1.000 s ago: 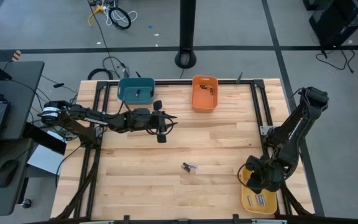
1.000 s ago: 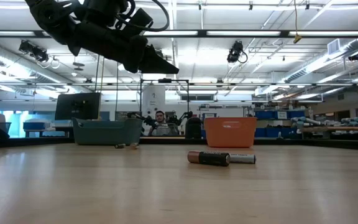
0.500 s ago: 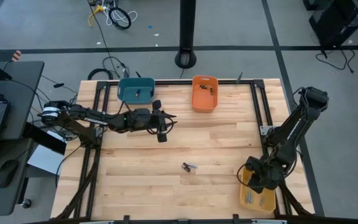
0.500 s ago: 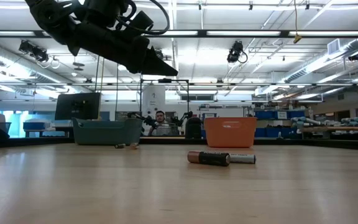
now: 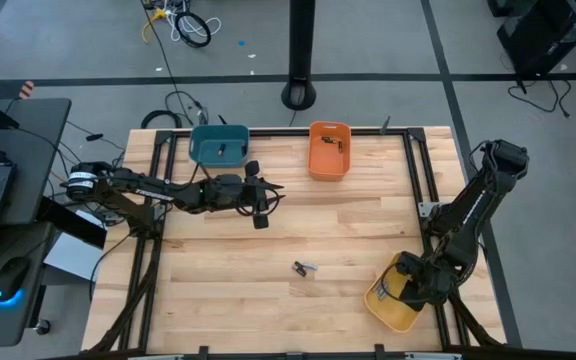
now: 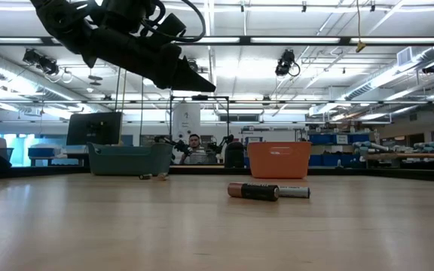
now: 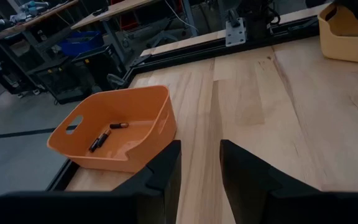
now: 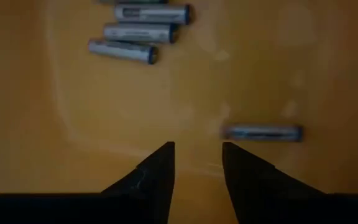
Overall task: Sort batteries
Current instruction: Put the small black battery into the orange bin
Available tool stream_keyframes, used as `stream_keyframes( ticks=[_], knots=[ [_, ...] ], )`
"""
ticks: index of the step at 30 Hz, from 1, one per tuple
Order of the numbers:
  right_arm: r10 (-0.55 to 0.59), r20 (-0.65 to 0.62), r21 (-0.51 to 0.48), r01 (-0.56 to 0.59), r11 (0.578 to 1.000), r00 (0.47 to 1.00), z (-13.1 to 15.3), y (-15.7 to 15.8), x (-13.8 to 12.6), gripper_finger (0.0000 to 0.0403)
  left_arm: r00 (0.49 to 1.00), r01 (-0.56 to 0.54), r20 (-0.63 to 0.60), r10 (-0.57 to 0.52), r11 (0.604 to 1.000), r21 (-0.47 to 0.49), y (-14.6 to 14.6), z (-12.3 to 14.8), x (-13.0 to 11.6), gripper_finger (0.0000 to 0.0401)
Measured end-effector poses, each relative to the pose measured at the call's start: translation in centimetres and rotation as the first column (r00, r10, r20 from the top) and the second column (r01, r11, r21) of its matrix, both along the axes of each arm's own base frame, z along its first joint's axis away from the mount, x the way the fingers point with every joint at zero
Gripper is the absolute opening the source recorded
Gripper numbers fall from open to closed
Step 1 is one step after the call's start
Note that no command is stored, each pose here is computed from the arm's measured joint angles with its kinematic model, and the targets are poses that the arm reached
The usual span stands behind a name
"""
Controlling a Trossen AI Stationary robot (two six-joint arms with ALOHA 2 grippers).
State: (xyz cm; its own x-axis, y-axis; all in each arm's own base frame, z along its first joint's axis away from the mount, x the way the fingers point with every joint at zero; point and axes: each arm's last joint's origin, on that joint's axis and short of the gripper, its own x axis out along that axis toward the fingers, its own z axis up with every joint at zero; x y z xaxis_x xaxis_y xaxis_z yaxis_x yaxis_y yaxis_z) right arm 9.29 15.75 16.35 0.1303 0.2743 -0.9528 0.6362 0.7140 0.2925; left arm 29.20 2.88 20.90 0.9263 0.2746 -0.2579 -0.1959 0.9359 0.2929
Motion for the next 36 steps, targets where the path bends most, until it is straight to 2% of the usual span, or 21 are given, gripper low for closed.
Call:
stream_keyframes(
  ticks=[7, 12, 15, 19, 24, 29, 36],
  knots=[
    [-0.028, -0.092, -0.192, 0.010, 0.981, 0.995, 1.0, -1.5, -0.5, 0.0145, 1.000, -0.003, 0.000, 0.003, 1.000, -0.001, 0.0, 0.0, 0.0, 0.0118],
    [-0.053, -0.087, -0.292, 0.026, 0.956, 0.995, 1.0, -2.6, -0.2, 0.0136, 1.000, -0.003, -0.006, 0.003, 1.000, -0.002, 0.0, -0.1, 0.0, 0.0118],
    [-0.030, -0.056, -0.348, 0.009, 0.937, 0.998, 1.0, -3.4, 0.3, 0.0117, 1.000, -0.003, -0.016, 0.002, 1.000, -0.002, 0.0, -0.2, 0.0, 0.0118],
    [-0.027, -0.001, -0.413, 0.024, 0.910, 1.000, 1.1, -4.5, 1.5, 0.0071, 1.000, -0.007, -0.015, 0.007, 1.000, -0.001, 0.0, -0.1, 0.0, 0.0118],
    [-0.016, 0.042, -0.460, 0.034, 0.887, 0.999, 1.1, -5.6, 2.8, 0.0011, 1.000, -0.009, -0.016, 0.009, 1.000, -0.002, 0.0, -0.2, 0.0, 0.0118],
    [0.056, 0.108, -0.473, 0.002, 0.881, 0.993, 1.2, -6.1, 4.2, 0.0022, 1.000, -0.010, -0.016, 0.009, 1.000, -0.002, 0.0, -0.2, 0.0, 0.0118],
    [0.203, 0.264, -0.403, -0.084, 0.912, 0.943, 1.6, -5.4, 6.4, 0.0007, 1.000, -0.010, -0.016, 0.010, 1.000, -0.005, 0.0, -0.2, 0.0, 0.0118]
  ],
)
